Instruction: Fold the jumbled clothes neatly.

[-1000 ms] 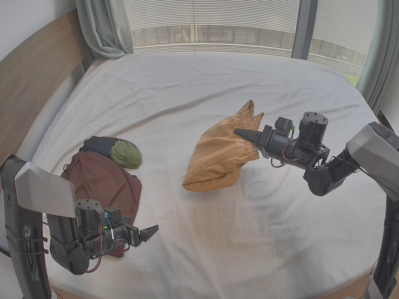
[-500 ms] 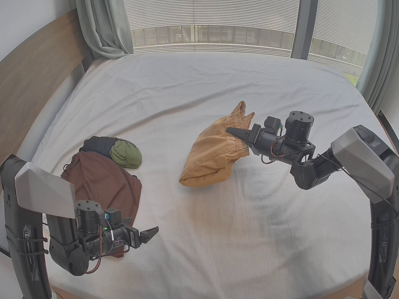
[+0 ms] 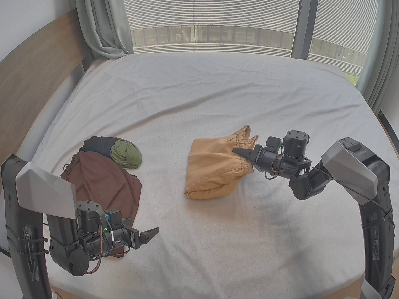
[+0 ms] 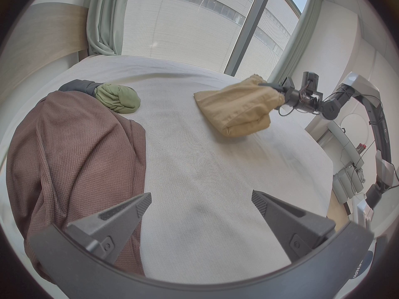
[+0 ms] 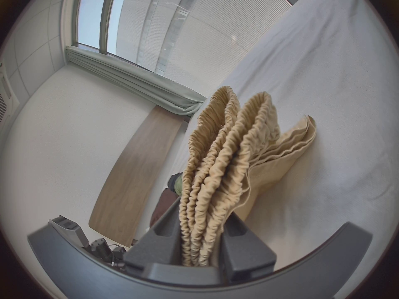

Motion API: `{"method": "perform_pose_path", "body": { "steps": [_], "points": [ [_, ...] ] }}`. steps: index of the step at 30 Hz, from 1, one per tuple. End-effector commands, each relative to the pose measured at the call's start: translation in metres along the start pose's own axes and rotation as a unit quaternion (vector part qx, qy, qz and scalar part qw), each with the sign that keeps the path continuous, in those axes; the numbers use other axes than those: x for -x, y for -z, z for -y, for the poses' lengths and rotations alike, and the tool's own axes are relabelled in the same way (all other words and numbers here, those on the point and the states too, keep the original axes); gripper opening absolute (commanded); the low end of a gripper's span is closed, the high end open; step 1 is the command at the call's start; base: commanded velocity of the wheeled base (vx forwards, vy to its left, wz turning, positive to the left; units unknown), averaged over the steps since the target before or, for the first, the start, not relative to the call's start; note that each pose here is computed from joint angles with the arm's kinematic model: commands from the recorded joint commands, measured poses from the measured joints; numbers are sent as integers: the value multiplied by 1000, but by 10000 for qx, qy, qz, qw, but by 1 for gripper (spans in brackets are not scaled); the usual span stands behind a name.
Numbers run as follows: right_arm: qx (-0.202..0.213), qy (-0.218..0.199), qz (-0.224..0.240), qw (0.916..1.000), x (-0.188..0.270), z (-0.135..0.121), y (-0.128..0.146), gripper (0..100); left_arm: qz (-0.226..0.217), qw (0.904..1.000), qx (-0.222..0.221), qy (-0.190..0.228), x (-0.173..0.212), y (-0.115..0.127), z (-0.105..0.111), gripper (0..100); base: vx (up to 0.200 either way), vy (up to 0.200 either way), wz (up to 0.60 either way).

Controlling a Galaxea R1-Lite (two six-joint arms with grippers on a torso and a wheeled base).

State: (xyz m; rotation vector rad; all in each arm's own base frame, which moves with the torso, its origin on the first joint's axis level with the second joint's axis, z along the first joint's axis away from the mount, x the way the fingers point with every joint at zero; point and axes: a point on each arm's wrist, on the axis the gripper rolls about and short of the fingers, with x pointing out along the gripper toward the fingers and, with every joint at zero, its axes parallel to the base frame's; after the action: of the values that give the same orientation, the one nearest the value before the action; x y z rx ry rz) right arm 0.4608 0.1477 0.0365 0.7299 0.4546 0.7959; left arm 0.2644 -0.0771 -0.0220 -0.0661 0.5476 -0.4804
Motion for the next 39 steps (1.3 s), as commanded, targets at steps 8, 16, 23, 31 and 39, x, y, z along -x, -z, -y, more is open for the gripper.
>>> {"method": "perform_pose_path", "body": {
  "steps": [8,16,23,31,39],
  "points": [
    [-94,418,14,9991,22,32,24,0,32,10000,-12,11,0,-1,1,100,0,0,0],
    [-53,580,79,9983,32,56,38,0,40,10000,-10,5,0,-2,0,100,0,0,0],
    [19,639,16,9980,34,61,44,0,39,10000,-13,12,-1,-1,0,100,0,0,0],
    [100,761,149,9969,44,56,34,100,71,10000,-14,1,-1,-3,0,100,0,0,0],
    [359,875,641,9934,82,36,-12,100,86,10000,-25,2,-1,-3,0,100,0,0,0]
  ]
}}
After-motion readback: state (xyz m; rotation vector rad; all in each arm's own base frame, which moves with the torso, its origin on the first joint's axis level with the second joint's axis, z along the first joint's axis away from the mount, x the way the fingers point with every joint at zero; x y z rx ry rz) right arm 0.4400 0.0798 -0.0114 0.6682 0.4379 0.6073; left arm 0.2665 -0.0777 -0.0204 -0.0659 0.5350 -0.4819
